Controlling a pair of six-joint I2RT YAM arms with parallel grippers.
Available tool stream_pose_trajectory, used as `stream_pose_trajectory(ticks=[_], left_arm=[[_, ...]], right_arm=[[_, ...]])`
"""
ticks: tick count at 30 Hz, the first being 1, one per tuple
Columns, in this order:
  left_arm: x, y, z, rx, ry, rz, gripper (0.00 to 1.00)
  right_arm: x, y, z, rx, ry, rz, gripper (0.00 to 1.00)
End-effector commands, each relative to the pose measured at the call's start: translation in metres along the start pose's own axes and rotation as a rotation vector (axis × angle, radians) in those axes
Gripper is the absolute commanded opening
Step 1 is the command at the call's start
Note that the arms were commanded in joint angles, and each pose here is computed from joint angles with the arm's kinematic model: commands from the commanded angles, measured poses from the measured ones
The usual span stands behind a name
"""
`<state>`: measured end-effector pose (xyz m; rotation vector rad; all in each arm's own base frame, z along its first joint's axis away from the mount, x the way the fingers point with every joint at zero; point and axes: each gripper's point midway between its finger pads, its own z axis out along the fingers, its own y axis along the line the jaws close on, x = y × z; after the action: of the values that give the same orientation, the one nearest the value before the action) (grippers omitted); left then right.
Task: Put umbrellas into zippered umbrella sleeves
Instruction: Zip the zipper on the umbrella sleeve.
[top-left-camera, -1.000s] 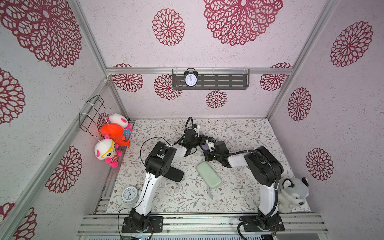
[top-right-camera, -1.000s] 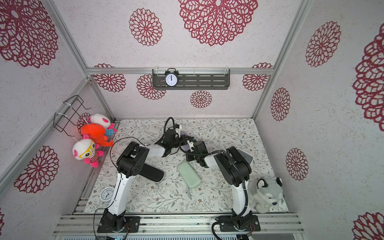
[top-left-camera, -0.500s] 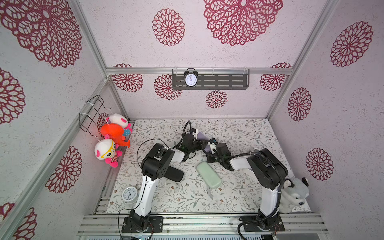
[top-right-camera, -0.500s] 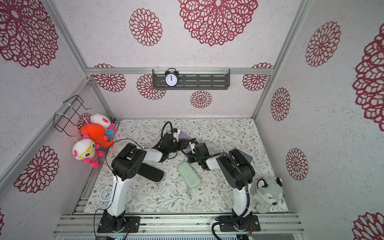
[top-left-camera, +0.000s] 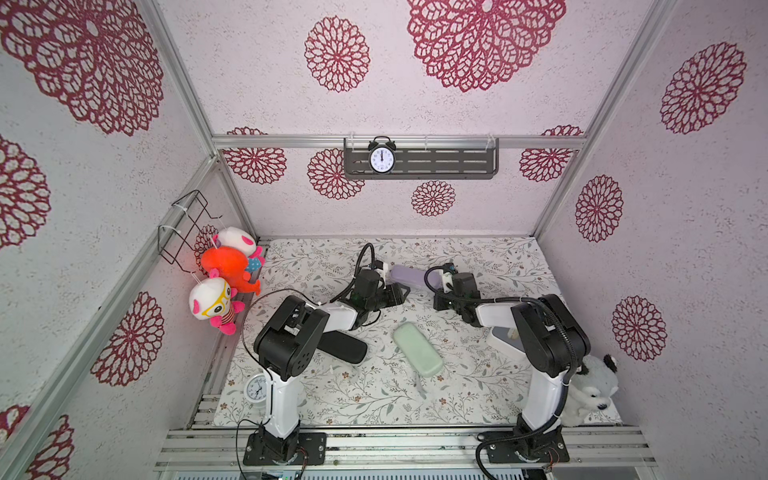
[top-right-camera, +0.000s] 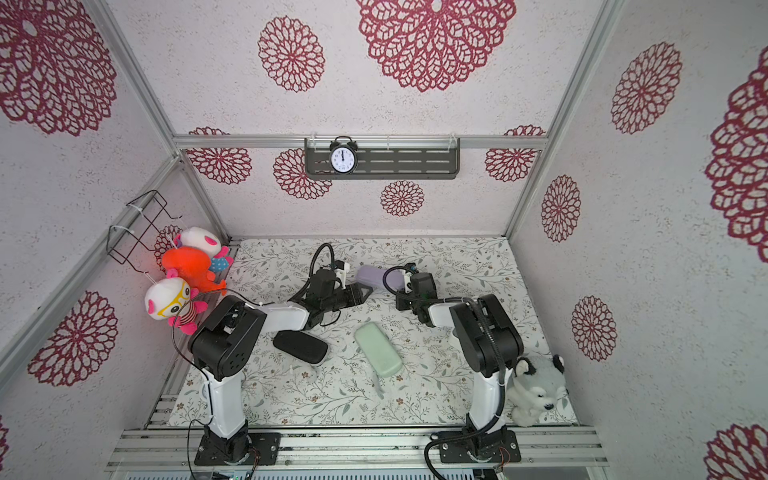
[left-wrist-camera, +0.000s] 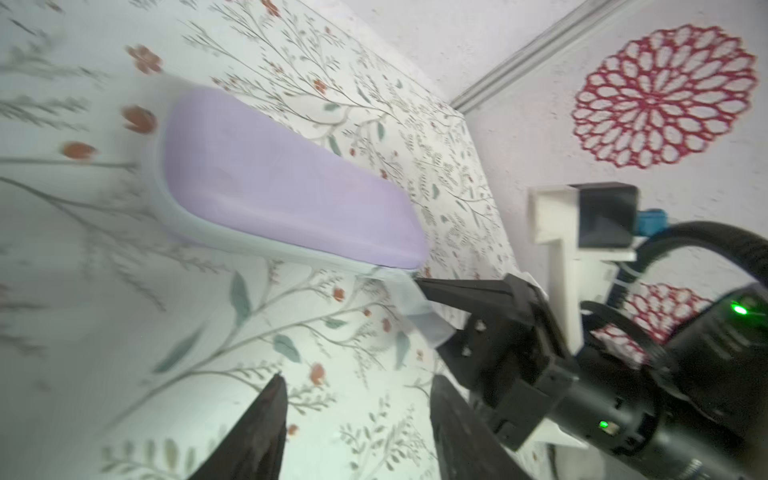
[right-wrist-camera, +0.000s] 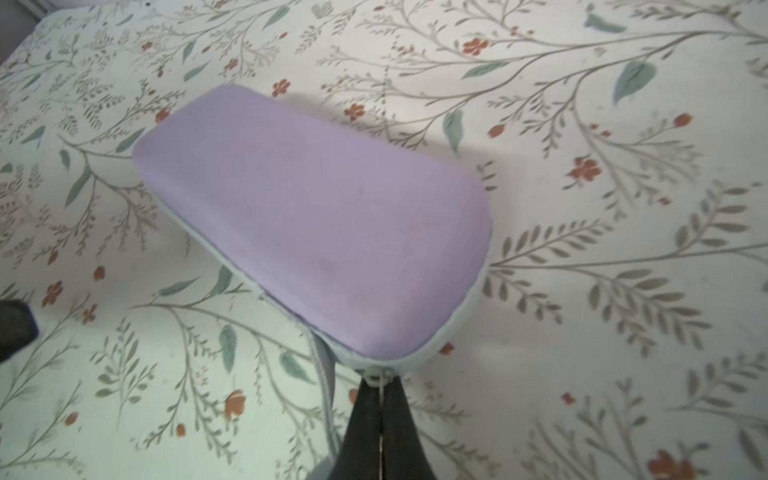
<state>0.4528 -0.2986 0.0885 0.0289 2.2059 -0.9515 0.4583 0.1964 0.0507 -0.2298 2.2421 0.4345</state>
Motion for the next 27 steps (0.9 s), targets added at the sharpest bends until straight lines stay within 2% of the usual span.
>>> stream_pose_trajectory(ticks=[1, 3, 6, 7, 9, 15, 21, 23, 26, 27], left_arm=[[-0.026, 0.012, -0.001, -0.12, 0.035, 0.192, 0.59], [-0.034, 0.019, 0.011, -0.167, 0.074, 0.239, 0.69], [-0.037, 0.047, 0.04, -0.218, 0.158, 0.17, 0.83], [-0.036, 0.052, 0.049, -0.208, 0.183, 0.145, 0.84], [-0.026, 0.059, 0.064, -0.196, 0.247, 0.109, 0.84], [0.0, 0.058, 0.079, -0.14, 0.277, 0.068, 0.79], [0.018, 0.057, 0.082, -0.09, 0.289, -0.015, 0.58], [0.024, 0.053, 0.082, -0.066, 0.292, -0.028, 0.56], [0.023, 0.05, 0.074, -0.064, 0.262, -0.039, 0.59], [0.019, 0.053, 0.069, -0.074, 0.245, -0.043, 0.65]], right_arm=[[-0.008, -0.006, 0.007, 0.017, 0.003, -0.026, 0.0], [-0.007, -0.009, 0.01, 0.013, 0.01, -0.021, 0.0], [-0.008, -0.013, 0.01, 0.02, 0.012, -0.016, 0.0], [-0.01, -0.014, 0.01, 0.019, 0.009, -0.015, 0.0], [-0.01, -0.016, 0.01, 0.016, 0.015, -0.012, 0.0], [-0.011, -0.012, 0.014, -0.009, 0.02, -0.006, 0.0], [-0.011, 0.011, 0.019, -0.066, 0.012, -0.017, 0.0], [-0.011, 0.019, 0.021, -0.08, 0.005, -0.032, 0.0], [-0.012, 0.029, 0.023, -0.105, 0.012, -0.035, 0.01], [-0.013, 0.027, 0.021, -0.095, 0.011, -0.019, 0.14]])
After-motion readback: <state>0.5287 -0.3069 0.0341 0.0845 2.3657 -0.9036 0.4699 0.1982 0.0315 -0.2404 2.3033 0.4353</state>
